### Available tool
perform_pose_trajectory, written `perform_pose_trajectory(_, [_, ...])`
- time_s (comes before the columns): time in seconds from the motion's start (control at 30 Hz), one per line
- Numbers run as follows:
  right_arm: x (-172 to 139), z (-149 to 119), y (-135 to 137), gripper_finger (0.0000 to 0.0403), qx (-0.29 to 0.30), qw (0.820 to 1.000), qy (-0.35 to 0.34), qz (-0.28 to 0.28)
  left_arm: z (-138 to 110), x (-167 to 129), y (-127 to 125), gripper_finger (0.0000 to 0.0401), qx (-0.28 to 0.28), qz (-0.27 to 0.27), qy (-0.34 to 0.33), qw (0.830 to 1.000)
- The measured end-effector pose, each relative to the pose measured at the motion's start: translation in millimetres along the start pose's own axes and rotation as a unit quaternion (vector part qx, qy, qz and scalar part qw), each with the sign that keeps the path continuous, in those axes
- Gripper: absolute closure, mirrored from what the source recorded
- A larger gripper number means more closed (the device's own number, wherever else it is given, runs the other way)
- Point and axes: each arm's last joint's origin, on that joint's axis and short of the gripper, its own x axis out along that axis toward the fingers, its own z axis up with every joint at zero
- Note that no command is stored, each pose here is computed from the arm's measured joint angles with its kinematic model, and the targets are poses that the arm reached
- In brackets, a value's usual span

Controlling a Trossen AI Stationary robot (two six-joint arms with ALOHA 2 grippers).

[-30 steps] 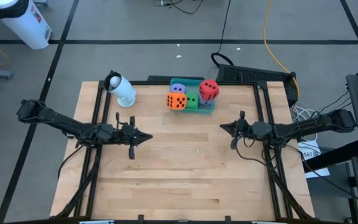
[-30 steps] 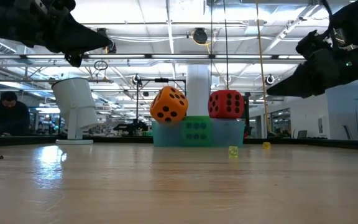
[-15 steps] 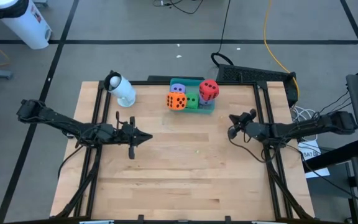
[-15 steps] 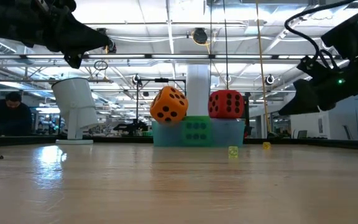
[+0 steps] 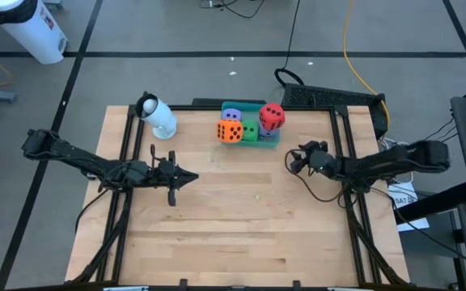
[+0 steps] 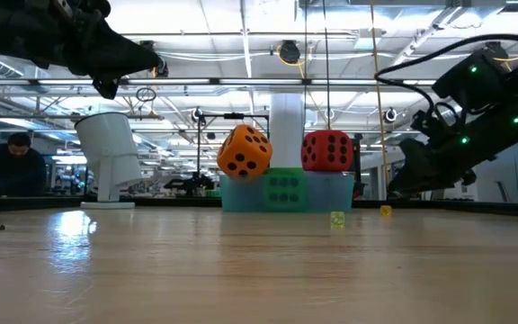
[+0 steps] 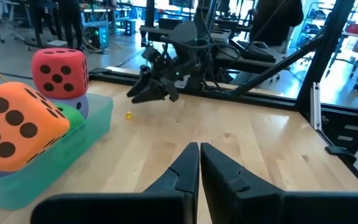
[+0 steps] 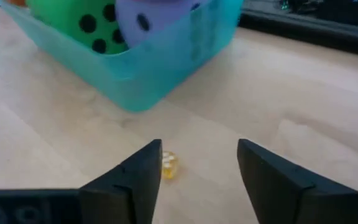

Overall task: Pick & Place Dice
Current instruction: Put the small yellow dice into the green bin

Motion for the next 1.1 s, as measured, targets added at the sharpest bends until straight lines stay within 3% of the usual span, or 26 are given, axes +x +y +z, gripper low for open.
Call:
perform_pose_trajectory(0.17, [11.1,-5.0,4.0,0.0182,-0.009,1.0,-0.005,0.005,0.0,0.0,0.0,0.0377,0.0,0.0,0.0,1.0])
perform_pose_trajectory(0.4, [23.7,-12.8,6.6,0.0179,0.002,0.999,0.04,0.003,0.0,0.0,0.0,0.0377,0.002,0.0,0.0,1.0])
perform_pose_trajectory(1.1, [28.7,-21.9,4.8,0.0179,-0.052,0.997,0.057,-0.019,0.1,0.0,-0.2,0.0377,0.0,-0.001,0.0,1.0])
